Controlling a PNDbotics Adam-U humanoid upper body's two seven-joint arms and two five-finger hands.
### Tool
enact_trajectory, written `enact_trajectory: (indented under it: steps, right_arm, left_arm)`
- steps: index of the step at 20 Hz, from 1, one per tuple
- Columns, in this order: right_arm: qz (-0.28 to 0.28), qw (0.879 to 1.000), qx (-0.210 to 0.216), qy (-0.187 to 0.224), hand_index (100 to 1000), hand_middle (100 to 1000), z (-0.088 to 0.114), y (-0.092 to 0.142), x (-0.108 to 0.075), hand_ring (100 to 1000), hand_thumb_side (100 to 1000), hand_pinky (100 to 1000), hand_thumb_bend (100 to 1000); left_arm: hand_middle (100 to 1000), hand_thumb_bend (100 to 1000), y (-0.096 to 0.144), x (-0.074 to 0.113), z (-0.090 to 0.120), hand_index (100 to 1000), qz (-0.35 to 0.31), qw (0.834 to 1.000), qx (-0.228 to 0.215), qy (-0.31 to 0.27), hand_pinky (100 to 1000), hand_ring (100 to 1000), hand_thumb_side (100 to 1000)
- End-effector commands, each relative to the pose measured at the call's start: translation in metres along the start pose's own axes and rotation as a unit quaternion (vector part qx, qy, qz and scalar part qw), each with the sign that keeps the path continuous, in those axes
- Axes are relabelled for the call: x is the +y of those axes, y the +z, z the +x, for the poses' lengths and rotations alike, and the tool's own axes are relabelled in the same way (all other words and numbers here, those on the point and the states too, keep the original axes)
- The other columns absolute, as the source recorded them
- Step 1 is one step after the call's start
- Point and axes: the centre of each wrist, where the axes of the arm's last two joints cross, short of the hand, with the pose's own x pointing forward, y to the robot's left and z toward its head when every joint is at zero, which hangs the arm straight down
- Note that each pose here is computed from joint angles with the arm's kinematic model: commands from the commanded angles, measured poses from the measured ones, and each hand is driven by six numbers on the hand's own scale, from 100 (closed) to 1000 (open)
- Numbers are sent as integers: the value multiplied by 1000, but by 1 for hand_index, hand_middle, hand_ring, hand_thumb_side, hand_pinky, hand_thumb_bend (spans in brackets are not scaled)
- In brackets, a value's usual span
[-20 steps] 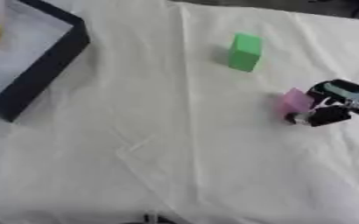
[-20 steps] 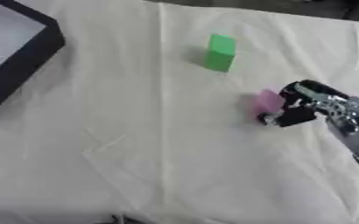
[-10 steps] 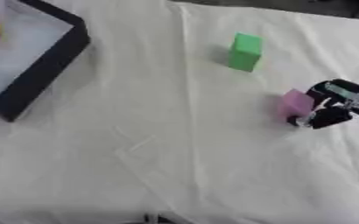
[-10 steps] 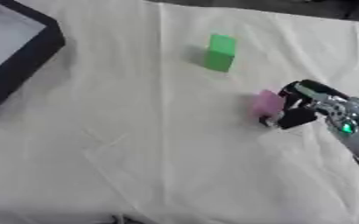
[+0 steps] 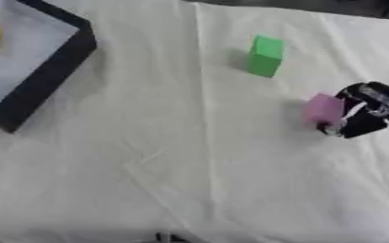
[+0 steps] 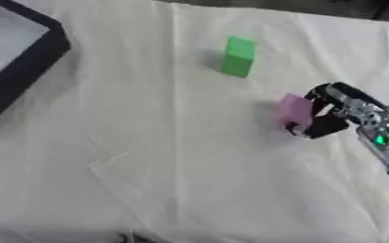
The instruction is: Pick up the objects with one hand, pass them to the other hand, and then place them into the box on the other side of the table.
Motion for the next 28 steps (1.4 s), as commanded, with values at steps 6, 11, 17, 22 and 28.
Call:
enact_trajectory:
  steps: [6,11,17,22,28]
  right_arm:
    - [-46,997,-32,-48,511,400,14,13,-16,728,120,537,412]
    - [-97,986,-94,-101,463,344,39,22,-30,717,100,364,404]
    - [-148,966,-139,-162,451,328,65,32,-33,716,100,324,404]
    - [-160,951,-169,-202,446,321,78,28,-29,719,100,314,409]
    - [-163,936,-202,-237,447,321,90,18,-20,727,100,316,419]
  left_arm:
    - [601,100,0,10,5,736,13,1000,-12,-7,897,648,567]
    - [601,100,1,11,5,735,18,1000,-11,-4,897,648,565]
    - [599,100,2,13,10,733,22,1000,-22,2,895,645,563]
    - [596,100,0,15,18,729,21,999,-45,9,888,641,543]
    - [593,100,-7,15,31,723,8,994,-105,24,873,638,484]
